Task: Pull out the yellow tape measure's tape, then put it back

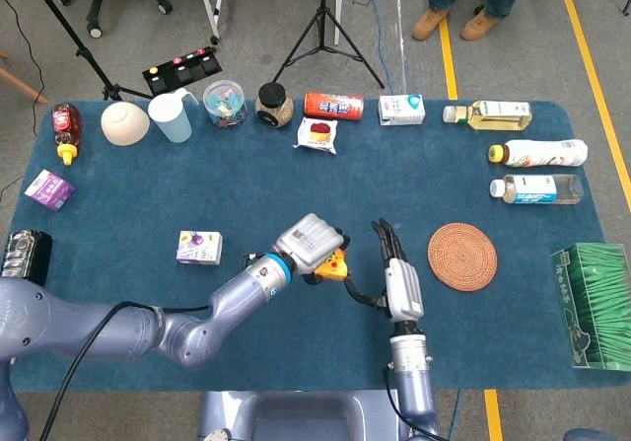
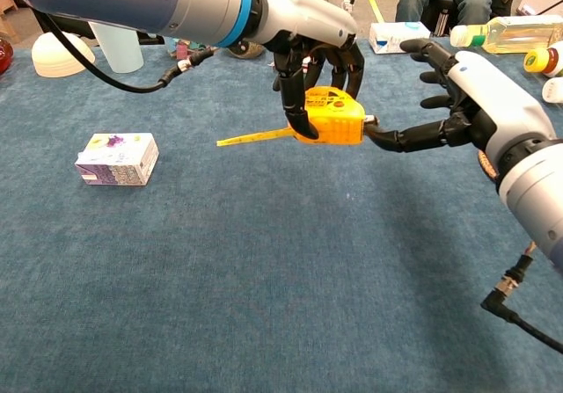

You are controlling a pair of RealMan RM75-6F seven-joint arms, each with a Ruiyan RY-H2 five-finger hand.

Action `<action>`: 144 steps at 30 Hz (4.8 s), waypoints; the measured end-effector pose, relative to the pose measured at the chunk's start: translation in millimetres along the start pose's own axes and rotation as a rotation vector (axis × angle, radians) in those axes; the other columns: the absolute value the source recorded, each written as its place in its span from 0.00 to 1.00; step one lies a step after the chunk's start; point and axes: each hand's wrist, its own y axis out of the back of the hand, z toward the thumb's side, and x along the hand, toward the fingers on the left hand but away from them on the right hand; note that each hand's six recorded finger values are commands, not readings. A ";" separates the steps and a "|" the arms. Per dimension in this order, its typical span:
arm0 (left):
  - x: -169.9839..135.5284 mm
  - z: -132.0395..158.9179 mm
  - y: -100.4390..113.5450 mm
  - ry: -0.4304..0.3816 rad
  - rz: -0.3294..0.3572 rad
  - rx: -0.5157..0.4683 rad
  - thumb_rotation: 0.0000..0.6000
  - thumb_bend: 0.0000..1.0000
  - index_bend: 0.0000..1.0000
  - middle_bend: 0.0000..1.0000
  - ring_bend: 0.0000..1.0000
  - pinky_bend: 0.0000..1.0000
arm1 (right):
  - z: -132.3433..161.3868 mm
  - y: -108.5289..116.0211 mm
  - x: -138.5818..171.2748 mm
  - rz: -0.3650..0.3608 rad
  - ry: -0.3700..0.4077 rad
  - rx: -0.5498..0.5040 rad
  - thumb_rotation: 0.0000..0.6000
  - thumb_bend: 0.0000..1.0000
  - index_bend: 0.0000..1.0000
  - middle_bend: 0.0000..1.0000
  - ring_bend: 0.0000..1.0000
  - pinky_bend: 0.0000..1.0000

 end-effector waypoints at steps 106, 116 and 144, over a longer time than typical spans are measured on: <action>-72.3 -127.6 -17.1 0.215 0.003 0.127 1.00 0.35 0.54 0.38 0.42 0.50 | -35.1 43.6 -14.2 -0.042 -0.053 0.059 1.00 0.54 0.76 0.38 0.31 0.22; -95.2 -157.6 -27.2 0.275 -0.003 0.122 1.00 0.35 0.54 0.38 0.42 0.50 | -43.9 64.8 -20.3 -0.075 -0.058 0.080 1.00 0.54 0.76 0.38 0.32 0.23; -116.5 -192.6 -42.4 0.359 -0.022 0.096 1.00 0.35 0.54 0.38 0.42 0.49 | -72.9 100.8 -28.2 -0.112 -0.099 0.071 1.00 0.54 0.76 0.38 0.32 0.24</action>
